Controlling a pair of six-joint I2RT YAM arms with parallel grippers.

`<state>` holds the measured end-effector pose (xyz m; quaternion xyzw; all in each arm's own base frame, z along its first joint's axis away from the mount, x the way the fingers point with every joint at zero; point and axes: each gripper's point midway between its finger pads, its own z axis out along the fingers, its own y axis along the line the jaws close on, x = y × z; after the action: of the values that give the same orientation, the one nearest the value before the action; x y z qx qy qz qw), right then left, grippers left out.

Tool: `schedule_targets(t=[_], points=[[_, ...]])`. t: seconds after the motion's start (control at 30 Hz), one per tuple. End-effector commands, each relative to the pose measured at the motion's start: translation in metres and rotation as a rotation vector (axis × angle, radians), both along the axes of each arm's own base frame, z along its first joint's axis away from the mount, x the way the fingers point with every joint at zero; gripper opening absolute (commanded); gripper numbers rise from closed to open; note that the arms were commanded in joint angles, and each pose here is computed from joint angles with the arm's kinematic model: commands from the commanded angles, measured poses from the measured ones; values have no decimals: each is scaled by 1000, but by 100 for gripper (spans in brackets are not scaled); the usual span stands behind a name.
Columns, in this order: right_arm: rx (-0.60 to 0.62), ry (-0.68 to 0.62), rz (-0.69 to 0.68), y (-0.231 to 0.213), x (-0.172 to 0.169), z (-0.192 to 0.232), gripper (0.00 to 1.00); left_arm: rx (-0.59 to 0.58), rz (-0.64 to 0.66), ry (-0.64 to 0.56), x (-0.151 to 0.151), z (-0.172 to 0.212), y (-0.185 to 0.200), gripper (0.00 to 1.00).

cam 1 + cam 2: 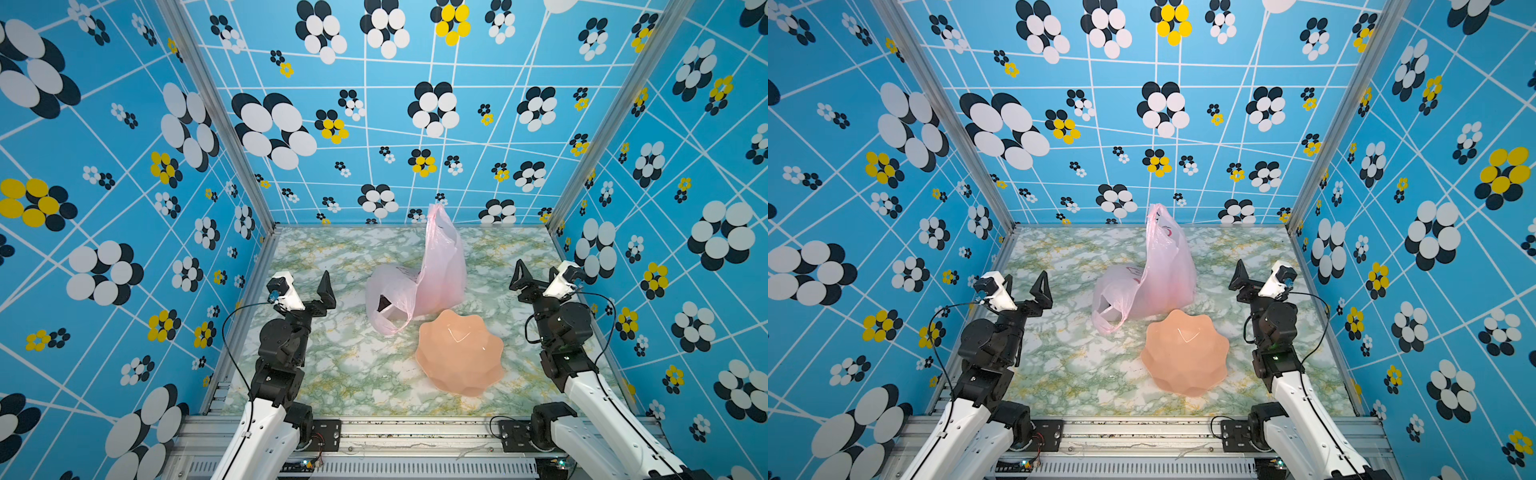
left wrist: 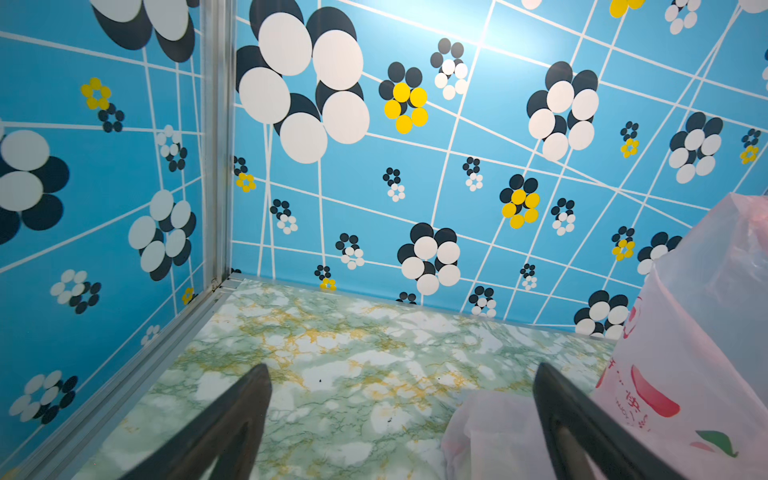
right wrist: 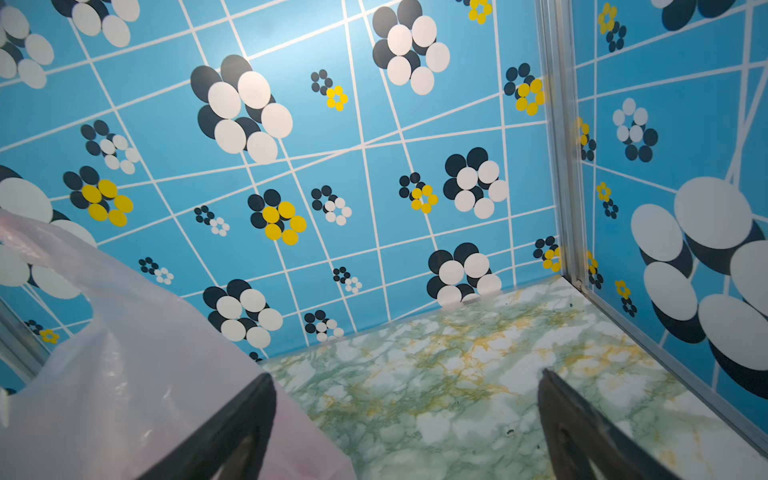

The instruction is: Place the fruits into the plastic bag

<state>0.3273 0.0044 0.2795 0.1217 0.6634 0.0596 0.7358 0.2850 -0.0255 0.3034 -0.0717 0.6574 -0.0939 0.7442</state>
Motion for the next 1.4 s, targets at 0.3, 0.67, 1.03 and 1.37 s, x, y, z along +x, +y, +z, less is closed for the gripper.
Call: schedule_targets(t=[0.3,0.67,1.03,1.37], points=[[-83,107,-185,-32,-6,-53,99,6,159,40,-10,-38,34,99],[-155,209,-244,-41,5,-101,99,3,189,78,-11,-55,43,99],[-254,284,-207,-34,24,-135,99,4,219,107,-8,-66,50,99],[-266,286,-187,-30,32,-159,99,17,225,147,-2,-77,56,99]])
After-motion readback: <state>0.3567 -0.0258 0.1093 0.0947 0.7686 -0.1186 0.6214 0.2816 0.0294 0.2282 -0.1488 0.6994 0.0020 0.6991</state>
